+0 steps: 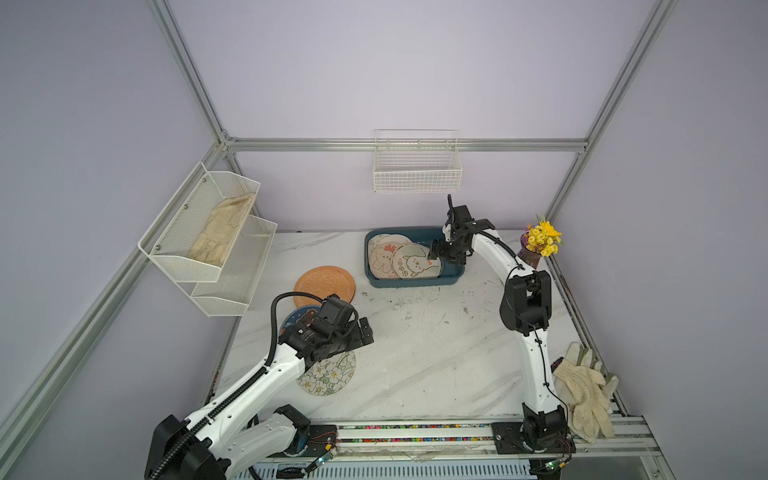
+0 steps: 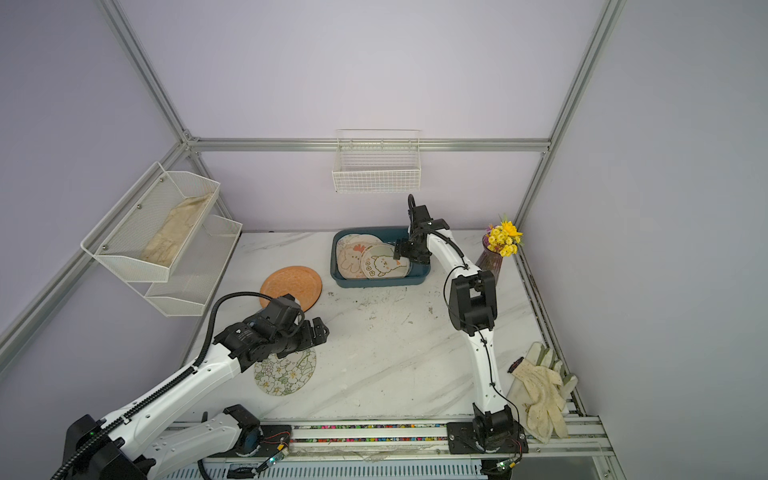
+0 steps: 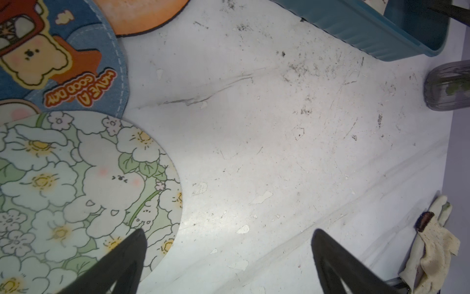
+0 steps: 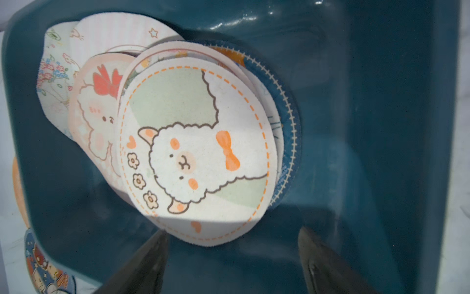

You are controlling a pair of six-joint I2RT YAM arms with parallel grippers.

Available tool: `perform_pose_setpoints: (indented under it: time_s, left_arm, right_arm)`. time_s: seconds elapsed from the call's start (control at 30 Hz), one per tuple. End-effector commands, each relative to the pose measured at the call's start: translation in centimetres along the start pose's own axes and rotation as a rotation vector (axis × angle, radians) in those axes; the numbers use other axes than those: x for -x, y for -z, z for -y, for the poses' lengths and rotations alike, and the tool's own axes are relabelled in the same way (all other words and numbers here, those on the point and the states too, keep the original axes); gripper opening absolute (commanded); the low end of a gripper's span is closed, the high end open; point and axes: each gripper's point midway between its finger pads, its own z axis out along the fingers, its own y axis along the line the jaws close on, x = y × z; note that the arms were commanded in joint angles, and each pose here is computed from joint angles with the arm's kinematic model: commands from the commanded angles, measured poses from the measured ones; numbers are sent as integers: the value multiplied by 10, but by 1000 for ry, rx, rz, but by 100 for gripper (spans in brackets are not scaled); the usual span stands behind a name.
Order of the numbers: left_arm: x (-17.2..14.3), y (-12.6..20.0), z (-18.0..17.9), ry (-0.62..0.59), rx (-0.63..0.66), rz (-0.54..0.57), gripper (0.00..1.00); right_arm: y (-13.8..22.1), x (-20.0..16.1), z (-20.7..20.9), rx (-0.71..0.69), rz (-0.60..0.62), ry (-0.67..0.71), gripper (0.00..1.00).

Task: Put the coasters into the storage box
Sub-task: Place the coaster in the storage box, then move the coaster to the center of the board.

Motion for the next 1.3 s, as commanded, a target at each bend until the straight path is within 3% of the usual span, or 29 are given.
perform_pose_setpoints:
  time_s: [0.0,0.43,0.77,1.03,1.27]
  left_arm:
    - [-9,-4,-34,40,121,3,100]
    - [-10,-6,-94,174,295,-12,100]
    - [-7,-16,-154,371,375,34,100]
    - [1,-28,-186,474,389,64,100]
    - [8,-45,-187,447,345,45,100]
  right_arm:
    - [25,-6,-12,21,13,32,84]
    - [43,-68,-51,122,-62,91,86]
    - [55,-108,-68,188,-102,116,91]
    - [65,-119,-73,208,-104,127,93]
    - [75,-113,-77,213,-80,137,94]
